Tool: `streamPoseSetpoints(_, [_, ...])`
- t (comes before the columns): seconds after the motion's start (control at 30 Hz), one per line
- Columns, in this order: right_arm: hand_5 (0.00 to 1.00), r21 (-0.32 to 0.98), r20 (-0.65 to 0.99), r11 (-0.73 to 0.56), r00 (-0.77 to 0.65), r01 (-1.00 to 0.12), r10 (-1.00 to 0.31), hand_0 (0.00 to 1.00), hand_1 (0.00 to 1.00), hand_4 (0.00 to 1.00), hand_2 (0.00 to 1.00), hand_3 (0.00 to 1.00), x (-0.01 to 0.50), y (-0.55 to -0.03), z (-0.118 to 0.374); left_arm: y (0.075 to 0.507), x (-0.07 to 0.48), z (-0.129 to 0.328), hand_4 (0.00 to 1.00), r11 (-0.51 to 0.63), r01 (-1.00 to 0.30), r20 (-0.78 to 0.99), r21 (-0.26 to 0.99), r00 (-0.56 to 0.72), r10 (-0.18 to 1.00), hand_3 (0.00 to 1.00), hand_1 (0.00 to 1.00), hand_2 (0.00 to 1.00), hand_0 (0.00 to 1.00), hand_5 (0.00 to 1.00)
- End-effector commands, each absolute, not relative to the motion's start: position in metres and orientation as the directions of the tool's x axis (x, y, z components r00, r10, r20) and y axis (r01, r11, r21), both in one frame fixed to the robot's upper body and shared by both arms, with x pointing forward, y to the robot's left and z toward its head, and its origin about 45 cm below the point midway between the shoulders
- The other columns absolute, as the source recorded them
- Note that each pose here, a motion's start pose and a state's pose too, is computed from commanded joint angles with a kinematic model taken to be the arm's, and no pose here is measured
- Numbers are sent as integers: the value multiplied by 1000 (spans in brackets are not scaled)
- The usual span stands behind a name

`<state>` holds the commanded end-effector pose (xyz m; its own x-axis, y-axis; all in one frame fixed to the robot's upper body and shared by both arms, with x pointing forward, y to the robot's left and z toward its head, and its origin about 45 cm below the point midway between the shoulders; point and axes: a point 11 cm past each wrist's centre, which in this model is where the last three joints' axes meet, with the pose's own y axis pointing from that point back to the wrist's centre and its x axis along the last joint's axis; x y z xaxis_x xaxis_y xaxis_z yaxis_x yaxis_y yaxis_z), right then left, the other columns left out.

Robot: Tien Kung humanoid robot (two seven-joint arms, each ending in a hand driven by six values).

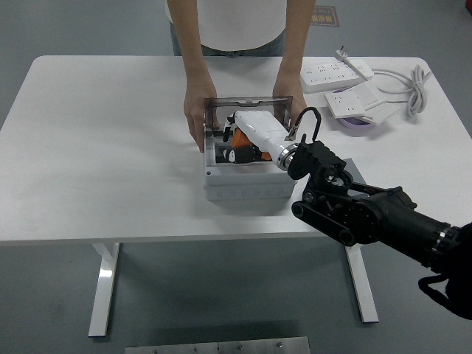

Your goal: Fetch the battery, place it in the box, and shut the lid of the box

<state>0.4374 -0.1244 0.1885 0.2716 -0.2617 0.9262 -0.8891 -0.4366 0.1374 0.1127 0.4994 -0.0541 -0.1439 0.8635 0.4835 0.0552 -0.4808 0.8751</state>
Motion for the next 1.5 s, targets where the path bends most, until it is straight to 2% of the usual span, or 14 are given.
streamPoseSetpoints(0.1, [555,141,925,-436,275,-889,-262,609,359,933,414,490,437,-124,188,499,113,-54,687,-481,55,483,875,-143,864,594,721,678,547,191])
streamPoseSetpoints(0.13, [613,141,925,-436,276,-889,-262,612,370,953,419,517,437,-124,188,499,113,-54,687,-481,55,483,875,-143,864,594,721,675,548,192])
streamPoseSetpoints(0.47, [626,144,921,-432,281,-890,-271,588,372,955,422,528,437,-124,187,498,112,-55,687,-478,55,481,877,-141,866,594,722,673,548,192])
streamPoseSetpoints(0.9, [642,150,851,-382,316,-912,-419,584,372,968,433,543,437,-125,192,497,111,-55,691,-478,59,481,876,-142,865,596,721,672,548,193])
streamPoseSetpoints(0.93, [543,150,849,-380,316,-913,-424,408,342,906,422,514,437,-125,192,497,111,-55,692,-478,59,482,876,-142,865,596,721,673,548,194])
streamPoseSetpoints(1.1, [543,158,832,-365,322,-918,-452,408,342,906,422,514,436,-125,193,498,110,-55,692,-479,61,483,876,-142,864,596,721,673,548,194])
streamPoseSetpoints(1.13, [415,159,828,-362,324,-918,-457,267,299,808,392,494,436,-125,193,498,110,-55,693,-479,61,483,876,-142,864,595,722,673,549,196])
streamPoseSetpoints(1.3, [415,166,807,-354,333,-920,-487,267,299,808,392,494,436,-124,196,498,110,-55,693,-480,61,484,875,-142,864,595,722,673,549,196])
streamPoseSetpoints(1.33, [387,166,805,-354,334,-920,-490,180,287,783,382,488,435,-123,196,498,110,-55,696,-480,62,484,875,-143,863,596,722,672,548,198])
streamPoseSetpoints(1.5, [387,164,799,-353,334,-921,-501,180,287,783,382,488,434,-119,205,498,108,-55,696,-481,70,486,874,-144,862,596,722,672,548,198])
